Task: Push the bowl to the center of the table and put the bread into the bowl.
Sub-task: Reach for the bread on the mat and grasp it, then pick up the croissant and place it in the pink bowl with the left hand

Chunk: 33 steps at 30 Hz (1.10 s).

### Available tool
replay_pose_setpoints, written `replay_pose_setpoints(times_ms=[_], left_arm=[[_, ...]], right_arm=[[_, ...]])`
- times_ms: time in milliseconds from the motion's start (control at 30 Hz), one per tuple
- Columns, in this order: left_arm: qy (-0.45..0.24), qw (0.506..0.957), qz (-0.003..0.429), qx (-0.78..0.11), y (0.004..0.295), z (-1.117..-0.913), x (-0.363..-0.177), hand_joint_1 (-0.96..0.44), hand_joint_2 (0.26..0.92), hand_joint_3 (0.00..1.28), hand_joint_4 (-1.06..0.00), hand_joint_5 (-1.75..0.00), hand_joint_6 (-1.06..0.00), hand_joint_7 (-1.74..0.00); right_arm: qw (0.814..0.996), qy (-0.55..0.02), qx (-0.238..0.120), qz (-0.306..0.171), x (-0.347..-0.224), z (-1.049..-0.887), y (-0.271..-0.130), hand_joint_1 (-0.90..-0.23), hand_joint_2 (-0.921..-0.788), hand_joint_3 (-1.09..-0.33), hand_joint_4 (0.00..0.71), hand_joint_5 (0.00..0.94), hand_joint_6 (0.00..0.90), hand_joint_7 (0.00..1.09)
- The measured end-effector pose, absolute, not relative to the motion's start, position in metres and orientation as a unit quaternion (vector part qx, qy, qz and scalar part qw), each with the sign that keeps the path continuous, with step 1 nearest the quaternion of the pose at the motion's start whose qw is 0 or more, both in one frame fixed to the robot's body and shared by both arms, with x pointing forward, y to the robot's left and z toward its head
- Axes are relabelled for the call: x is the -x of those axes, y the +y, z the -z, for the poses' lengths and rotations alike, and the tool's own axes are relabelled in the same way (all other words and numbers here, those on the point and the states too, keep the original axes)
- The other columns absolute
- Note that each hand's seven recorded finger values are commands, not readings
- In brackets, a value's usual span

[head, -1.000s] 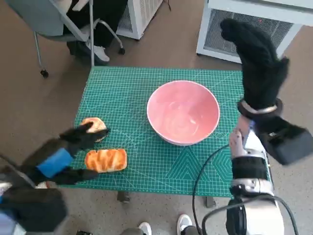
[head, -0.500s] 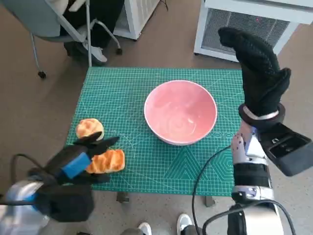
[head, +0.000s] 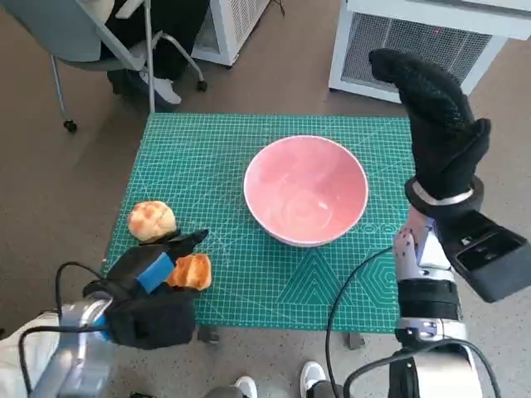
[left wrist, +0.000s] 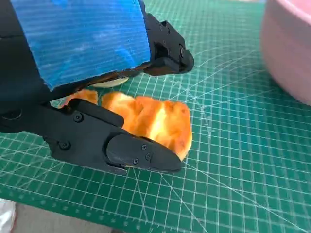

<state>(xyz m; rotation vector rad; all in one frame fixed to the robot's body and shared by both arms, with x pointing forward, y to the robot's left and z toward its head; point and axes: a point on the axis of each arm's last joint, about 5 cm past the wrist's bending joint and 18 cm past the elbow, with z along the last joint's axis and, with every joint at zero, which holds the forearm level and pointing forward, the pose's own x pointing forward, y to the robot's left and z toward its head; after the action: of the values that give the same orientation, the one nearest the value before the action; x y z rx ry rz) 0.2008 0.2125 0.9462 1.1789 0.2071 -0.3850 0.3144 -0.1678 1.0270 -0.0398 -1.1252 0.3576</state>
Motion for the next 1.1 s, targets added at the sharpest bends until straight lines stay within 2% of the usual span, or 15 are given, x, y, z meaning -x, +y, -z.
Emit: replay_pose_setpoints(times_ms=[33, 67, 100, 133, 167, 267, 333, 367, 400, 500, 667, 767, 1100], left_arm=[[0.098, 0.808, 0.177, -0.554, 0.212, -0.945, -0.201, -0.29, 0.920, 0.03, -0.61, -0.16, -0.50, -0.34], [0.099, 0.808, 0.175, -0.555, 0.212, -0.943, -0.202, -0.27, 0.920, 0.04, -0.60, -0.35, -0.47, -0.51], [0.099, 0.808, 0.173, -0.555, 0.211, -0.942, -0.202, -0.17, 0.920, 0.09, -0.59, -0.71, -0.46, -0.78], [0.098, 0.809, 0.172, -0.554, 0.211, -0.941, -0.202, -0.14, 0.920, 0.12, -0.59, -0.84, -0.46, -0.88], [0.098, 0.809, 0.170, -0.553, 0.211, -0.940, -0.203, -0.09, 0.920, 0.14, -0.58, -1.05, -0.47, -1.00], [0.089, 0.811, 0.166, -0.555, 0.211, -0.940, -0.204, -0.03, 0.908, 0.18, -0.58, -1.28, -0.51, -1.12], [0.083, 0.811, 0.167, -0.554, 0.212, -0.941, -0.204, -0.02, 0.888, 0.21, -0.59, -1.32, -0.52, -1.15], [0.081, 0.813, 0.169, -0.552, 0.212, -0.941, -0.204, -0.01, 0.876, 0.24, -0.59, -1.34, -0.52, -1.17], [0.079, 0.813, 0.171, -0.550, 0.212, -0.942, -0.204, -0.01, 0.867, 0.25, -0.60, -1.35, -0.52, -1.18], [0.072, 0.816, 0.179, -0.545, 0.213, -0.944, -0.203, 0.00, 0.857, 0.27, -0.61, -1.35, -0.52, -1.21], [0.055, 0.817, 0.182, -0.544, 0.214, -0.950, -0.201, 0.00, 0.855, 0.28, -0.62, -1.30, -0.50, -1.27], [0.034, 0.821, 0.176, -0.542, 0.214, -0.959, -0.200, 0.00, 0.898, 0.20, -0.63, -1.26, -0.49, -1.30], [-0.071, 0.833, 0.135, -0.532, 0.207, -0.993, -0.206, 0.00, 0.920, 0.14, -0.65, -1.21, -0.50, -1.29]], right_arm=[[0.831, -0.530, 0.019, -0.169, -0.314, -1.027, -0.168, -0.563, -0.921, -0.844, 0.214, 0.085, -0.001, 0.68], [0.831, -0.529, 0.019, -0.169, -0.314, -1.026, -0.168, -0.564, -0.921, -0.843, 0.212, 0.089, -0.001, 0.68], [0.832, -0.528, 0.018, -0.169, -0.314, -1.026, -0.168, -0.564, -0.921, -0.842, 0.210, 0.092, -0.001, 0.68], [0.833, -0.527, 0.018, -0.169, -0.314, -1.025, -0.168, -0.565, -0.921, -0.841, 0.209, 0.093, -0.001, 0.68], [0.833, -0.525, 0.018, -0.170, -0.314, -1.025, -0.168, -0.565, -0.921, -0.840, 0.208, 0.096, -0.001, 0.68], [0.835, -0.523, 0.017, -0.171, -0.314, -1.024, -0.168, -0.566, -0.921, -0.838, 0.205, 0.103, -0.001, 0.68], [0.835, -0.523, 0.017, -0.171, -0.314, -1.024, -0.168, -0.568, -0.921, -0.837, 0.158, 0.194, -0.001, 0.68], [0.835, -0.523, 0.017, -0.171, -0.314, -1.024, -0.168, -0.570, -0.921, -0.837, 0.101, 0.307, -0.001, 0.68], [0.835, -0.523, 0.016, -0.171, -0.314, -1.024, -0.168, -0.571, -0.921, -0.837, 0.064, 0.380, -0.001, 0.68], [0.835, -0.523, 0.016, -0.172, -0.314, -1.025, -0.168, -0.571, -0.921, -0.838, 0.020, 0.468, -0.001, 0.69], [0.836, -0.521, 0.016, -0.174, -0.313, -1.024, -0.168, -0.570, -0.921, -0.842, 0.003, 0.501, -0.001, 0.69], [0.836, -0.520, 0.016, -0.174, -0.313, -1.024, -0.168, -0.572, -0.921, -0.843, 0.000, 0.504, -0.001, 0.69], [0.837, -0.518, 0.014, -0.174, -0.312, -1.023, -0.169, -0.573, -0.921, -0.849, -0.001, 0.502, -0.001, 0.69]])
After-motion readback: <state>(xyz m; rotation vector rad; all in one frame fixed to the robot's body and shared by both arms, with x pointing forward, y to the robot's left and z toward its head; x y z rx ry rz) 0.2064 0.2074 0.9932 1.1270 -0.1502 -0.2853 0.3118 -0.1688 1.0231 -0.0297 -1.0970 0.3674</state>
